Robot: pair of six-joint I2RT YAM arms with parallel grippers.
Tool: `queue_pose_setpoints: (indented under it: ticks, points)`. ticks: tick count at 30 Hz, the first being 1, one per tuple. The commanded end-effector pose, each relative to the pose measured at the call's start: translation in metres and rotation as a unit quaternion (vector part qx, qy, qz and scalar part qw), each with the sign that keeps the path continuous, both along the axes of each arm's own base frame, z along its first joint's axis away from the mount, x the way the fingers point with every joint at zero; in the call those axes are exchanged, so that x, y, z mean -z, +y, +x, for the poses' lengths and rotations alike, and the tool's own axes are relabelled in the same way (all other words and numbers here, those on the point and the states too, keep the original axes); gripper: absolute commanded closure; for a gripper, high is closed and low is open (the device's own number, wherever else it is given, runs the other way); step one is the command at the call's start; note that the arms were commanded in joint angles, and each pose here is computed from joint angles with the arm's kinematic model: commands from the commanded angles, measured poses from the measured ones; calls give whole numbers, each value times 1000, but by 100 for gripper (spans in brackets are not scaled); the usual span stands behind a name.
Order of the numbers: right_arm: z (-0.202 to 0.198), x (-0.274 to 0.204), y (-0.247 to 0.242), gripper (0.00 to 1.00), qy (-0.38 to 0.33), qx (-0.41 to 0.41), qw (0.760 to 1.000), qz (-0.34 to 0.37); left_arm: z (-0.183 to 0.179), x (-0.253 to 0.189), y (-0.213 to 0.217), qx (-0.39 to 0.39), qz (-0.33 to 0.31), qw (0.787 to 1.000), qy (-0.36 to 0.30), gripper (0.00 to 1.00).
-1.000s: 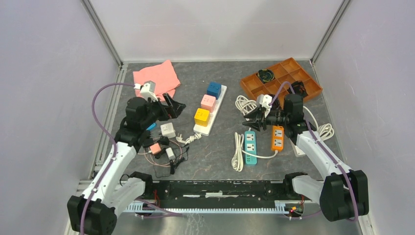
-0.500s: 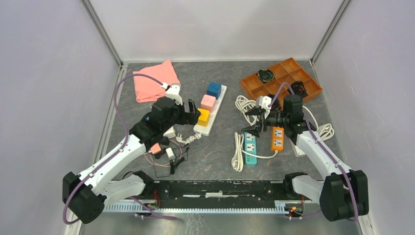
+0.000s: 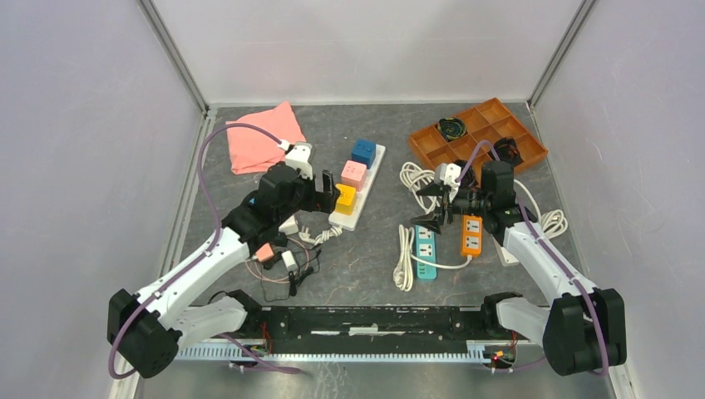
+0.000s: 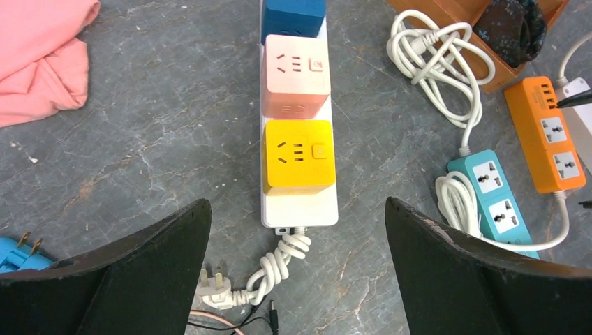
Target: Pull the plug off the socket
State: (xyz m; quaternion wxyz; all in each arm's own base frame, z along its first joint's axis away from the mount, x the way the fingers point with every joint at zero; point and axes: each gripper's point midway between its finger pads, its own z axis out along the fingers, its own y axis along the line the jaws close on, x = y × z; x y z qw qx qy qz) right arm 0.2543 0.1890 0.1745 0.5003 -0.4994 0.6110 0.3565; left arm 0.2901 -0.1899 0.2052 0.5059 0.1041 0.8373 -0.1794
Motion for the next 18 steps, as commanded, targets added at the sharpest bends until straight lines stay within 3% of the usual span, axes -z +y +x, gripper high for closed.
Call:
queue_pose_setpoints:
  ticks: [1,18]
  points:
    - [8,-12,0,16,-25,-1,1000,2,-1,1,-11,51,20,998,-15,0]
    - [8,-11,0,16,-23,-2,1000,1,10,32,-14,55,40,997,44,0]
